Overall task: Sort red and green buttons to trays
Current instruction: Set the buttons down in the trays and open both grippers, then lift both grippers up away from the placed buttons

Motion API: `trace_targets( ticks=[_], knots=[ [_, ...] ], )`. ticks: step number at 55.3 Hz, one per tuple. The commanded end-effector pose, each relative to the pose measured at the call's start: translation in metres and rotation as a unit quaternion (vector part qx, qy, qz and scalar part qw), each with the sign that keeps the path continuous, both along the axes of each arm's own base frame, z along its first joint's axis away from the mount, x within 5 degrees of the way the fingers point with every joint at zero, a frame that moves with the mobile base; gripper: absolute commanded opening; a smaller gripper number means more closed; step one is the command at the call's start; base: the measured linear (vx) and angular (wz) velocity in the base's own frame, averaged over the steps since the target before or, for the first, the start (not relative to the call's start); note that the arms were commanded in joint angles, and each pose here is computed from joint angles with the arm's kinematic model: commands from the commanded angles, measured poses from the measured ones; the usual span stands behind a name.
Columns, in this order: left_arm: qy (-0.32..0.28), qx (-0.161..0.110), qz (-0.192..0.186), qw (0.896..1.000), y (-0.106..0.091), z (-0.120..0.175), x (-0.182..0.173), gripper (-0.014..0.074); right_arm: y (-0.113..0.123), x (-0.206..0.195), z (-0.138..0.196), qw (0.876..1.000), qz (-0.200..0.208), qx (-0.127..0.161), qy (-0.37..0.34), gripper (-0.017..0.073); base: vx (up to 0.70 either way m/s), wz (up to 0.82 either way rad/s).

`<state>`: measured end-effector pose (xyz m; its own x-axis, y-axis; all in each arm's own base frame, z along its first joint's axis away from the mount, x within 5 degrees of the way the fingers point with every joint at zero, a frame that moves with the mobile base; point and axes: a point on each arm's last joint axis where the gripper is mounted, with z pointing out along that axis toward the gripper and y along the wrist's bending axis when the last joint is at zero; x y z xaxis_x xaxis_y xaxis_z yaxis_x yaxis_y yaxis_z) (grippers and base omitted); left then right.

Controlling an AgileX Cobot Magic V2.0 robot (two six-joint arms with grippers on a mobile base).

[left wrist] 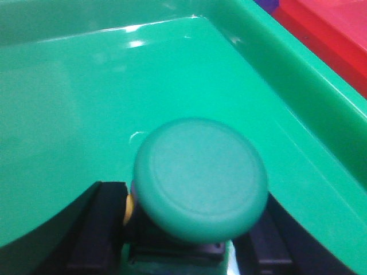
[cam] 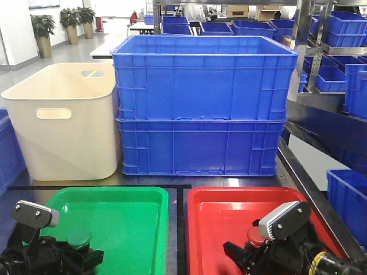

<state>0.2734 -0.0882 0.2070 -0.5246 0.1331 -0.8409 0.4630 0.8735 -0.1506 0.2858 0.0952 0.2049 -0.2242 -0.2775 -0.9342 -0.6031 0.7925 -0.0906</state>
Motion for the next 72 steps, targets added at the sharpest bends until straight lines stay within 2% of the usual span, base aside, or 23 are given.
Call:
trace_targets(
  ticks=[1,17,39,54,62,72],
  knots=[
    [-0.04,-0.032,-0.001,0.999,-0.003,0.025,0.001,0.0503,0.003,-0.002,0.036,0.996,0.012,0.04,-0.073,0.0568,0.0,0.0],
    [-0.067,-0.018,0.01,0.998,0.002,0.041,-0.006,0.0496,0.0,-0.014,0.063,0.992,0.012,0.047,-0.118,0.0568,0.0,0.0],
    [-0.065,-0.02,0.01,0.998,0.002,0.041,-0.006,0.0479,-0.002,-0.016,0.066,0.992,0.004,0.04,-0.118,0.0568,0.0,0.0],
    [-0.053,-0.012,0.032,0.998,0.006,0.038,-0.005,0.0633,-0.002,-0.016,0.066,0.992,0.004,0.04,-0.118,0.0568,0.0,0.0],
    [-0.063,-0.023,0.025,0.997,0.004,0.044,-0.007,0.0643,-0.002,-0.016,0.067,0.992,0.004,0.041,-0.12,0.0568,0.0,0.0],
    [-0.105,-0.046,0.008,0.993,0.003,0.066,-0.018,0.063,-0.003,-0.022,0.077,0.99,0.004,0.044,-0.136,0.0568,0.0,0.0]
  ],
)
